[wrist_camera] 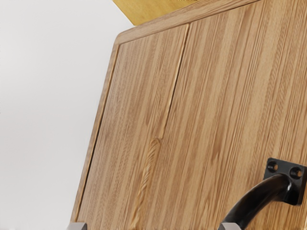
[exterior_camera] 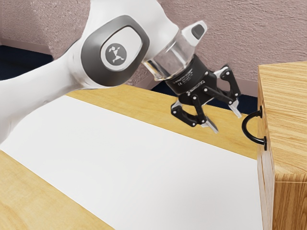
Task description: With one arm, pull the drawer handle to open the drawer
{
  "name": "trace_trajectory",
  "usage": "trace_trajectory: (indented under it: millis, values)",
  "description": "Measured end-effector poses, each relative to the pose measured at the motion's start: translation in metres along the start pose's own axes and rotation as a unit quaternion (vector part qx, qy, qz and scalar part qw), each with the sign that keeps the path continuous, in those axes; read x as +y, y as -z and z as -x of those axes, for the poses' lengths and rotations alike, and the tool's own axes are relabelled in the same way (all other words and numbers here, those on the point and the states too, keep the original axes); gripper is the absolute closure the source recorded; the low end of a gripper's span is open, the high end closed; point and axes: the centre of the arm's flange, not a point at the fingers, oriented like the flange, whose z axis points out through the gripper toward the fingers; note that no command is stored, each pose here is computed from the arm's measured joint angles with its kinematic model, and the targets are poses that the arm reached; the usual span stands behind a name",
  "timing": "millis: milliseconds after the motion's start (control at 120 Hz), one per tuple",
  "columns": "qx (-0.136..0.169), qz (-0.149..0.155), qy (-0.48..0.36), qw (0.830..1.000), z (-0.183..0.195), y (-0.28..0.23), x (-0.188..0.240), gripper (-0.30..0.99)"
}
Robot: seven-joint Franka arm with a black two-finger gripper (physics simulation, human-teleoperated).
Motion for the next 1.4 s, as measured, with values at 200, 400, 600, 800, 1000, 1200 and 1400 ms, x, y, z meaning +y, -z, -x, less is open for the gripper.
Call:
trace_trajectory:
  millis: [200,400,600,800,1000,1200,1400]
  values:
    - [0.005,0.024,0.003,1.000,0.008,0.000,0.006,0.38]
    - [-0.004,0.025,0.007,1.000,0.012,-0.031,0.008,0.39]
    - [0.001,0.028,0.006,1.000,0.024,-0.030,0.004,0.46]
    - [0.006,0.022,0.010,1.000,0.032,-0.022,-0.008,0.55]
    - [0.018,0.019,0.027,0.999,0.027,-0.002,-0.029,0.63]
    - [0.023,0.010,0.043,0.999,0.024,0.011,-0.053,0.65]
    - [0.026,-0.002,0.065,0.998,0.012,0.023,-0.079,0.66]
